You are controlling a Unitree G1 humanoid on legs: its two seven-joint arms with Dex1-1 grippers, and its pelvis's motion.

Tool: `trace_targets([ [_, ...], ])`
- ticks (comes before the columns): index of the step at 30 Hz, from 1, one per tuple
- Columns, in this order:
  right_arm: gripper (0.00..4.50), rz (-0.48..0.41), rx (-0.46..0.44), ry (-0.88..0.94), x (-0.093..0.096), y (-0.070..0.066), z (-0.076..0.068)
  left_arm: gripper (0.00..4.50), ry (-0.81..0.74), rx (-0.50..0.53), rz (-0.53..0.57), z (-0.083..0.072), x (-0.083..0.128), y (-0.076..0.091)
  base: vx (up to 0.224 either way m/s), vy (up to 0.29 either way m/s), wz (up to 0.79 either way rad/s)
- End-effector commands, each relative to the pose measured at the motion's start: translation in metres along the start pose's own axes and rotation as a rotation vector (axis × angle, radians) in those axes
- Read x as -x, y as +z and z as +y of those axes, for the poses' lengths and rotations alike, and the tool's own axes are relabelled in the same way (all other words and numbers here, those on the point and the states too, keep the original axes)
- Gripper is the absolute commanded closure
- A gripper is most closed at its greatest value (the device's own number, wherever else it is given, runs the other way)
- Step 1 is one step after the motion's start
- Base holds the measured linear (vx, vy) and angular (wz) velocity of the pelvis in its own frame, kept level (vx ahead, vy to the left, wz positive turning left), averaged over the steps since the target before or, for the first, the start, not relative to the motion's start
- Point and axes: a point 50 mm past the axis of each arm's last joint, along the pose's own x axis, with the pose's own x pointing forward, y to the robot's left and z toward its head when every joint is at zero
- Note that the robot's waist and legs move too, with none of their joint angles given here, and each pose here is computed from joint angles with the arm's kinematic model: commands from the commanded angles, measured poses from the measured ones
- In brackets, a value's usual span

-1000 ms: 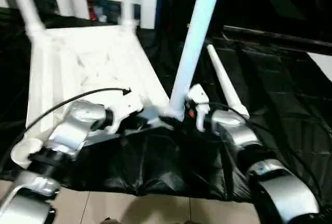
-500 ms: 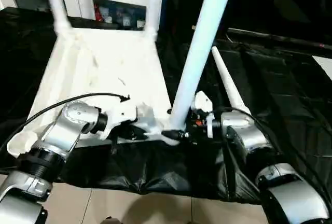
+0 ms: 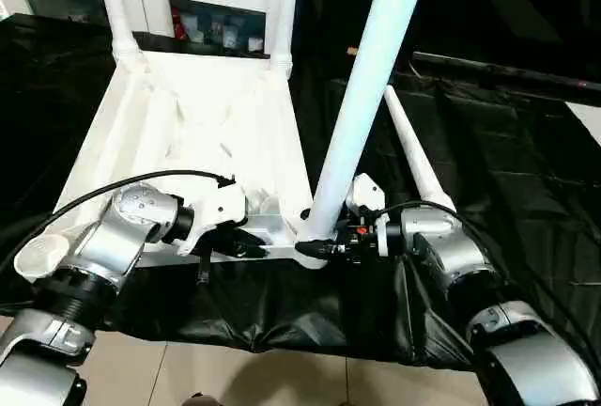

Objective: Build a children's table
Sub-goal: Rotate leg to tighten

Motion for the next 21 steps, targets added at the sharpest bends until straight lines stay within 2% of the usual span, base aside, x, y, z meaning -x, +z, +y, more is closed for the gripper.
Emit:
trace_targets([
  [1,1.73,-0.024,-0.048,-0.097,-0.011,-0.004,0.001,4.5,0.074,0.024,-0.006,0.003,-0.02,0.008,0.0,0.0,0.0],
  [4,1.76,-0.064,-0.11,-0.279,-0.025,-0.008,0.0,4.5,0.172,0.05,-0.028,0.006,-0.038,0.017,0.0,0.0,0.0],
  [5,1.76,-0.065,-0.116,-0.289,-0.026,-0.008,0.0,4.5,0.176,0.052,-0.029,0.006,-0.039,0.017,0.0,0.0,0.0],
  [7,1.76,-0.085,-0.157,-0.416,-0.039,-0.007,-0.001,4.5,0.219,0.069,-0.049,0.004,-0.054,0.028,0.0,0.0,0.0],
  [12,1.77,-0.074,-0.135,-0.498,-0.054,-0.004,0.003,4.5,0.225,0.036,-0.043,-0.003,-0.07,0.038,0.0,0.0,0.0],
  [13,1.42,-0.082,-0.129,-0.493,-0.056,-0.002,0.004,4.5,0.214,0.024,-0.033,-0.005,-0.072,0.038,0.0,0.0,0.0],
  [15,1.08,-0.116,-0.142,-0.486,-0.058,0.002,0.004,4.5,0.197,0.025,-0.022,-0.007,-0.074,0.036,0.0,0.0,0.0],
  [18,1.02,-0.123,-0.132,-0.477,-0.057,0.004,0.003,4.5,0.194,0.022,-0.02,-0.008,-0.072,0.035,0.0,0.0,0.0],
  [19,0.74,-0.123,-0.124,-0.473,-0.056,0.004,0.003,4.5,0.195,0.016,-0.018,-0.007,-0.071,0.034,0.0,0.0,0.0],
  [21,0.68,-0.123,-0.086,-0.447,-0.051,0.005,0.001,4.5,0.175,-0.001,-0.023,-0.008,-0.065,0.031,0.0,0.0,0.0],
])
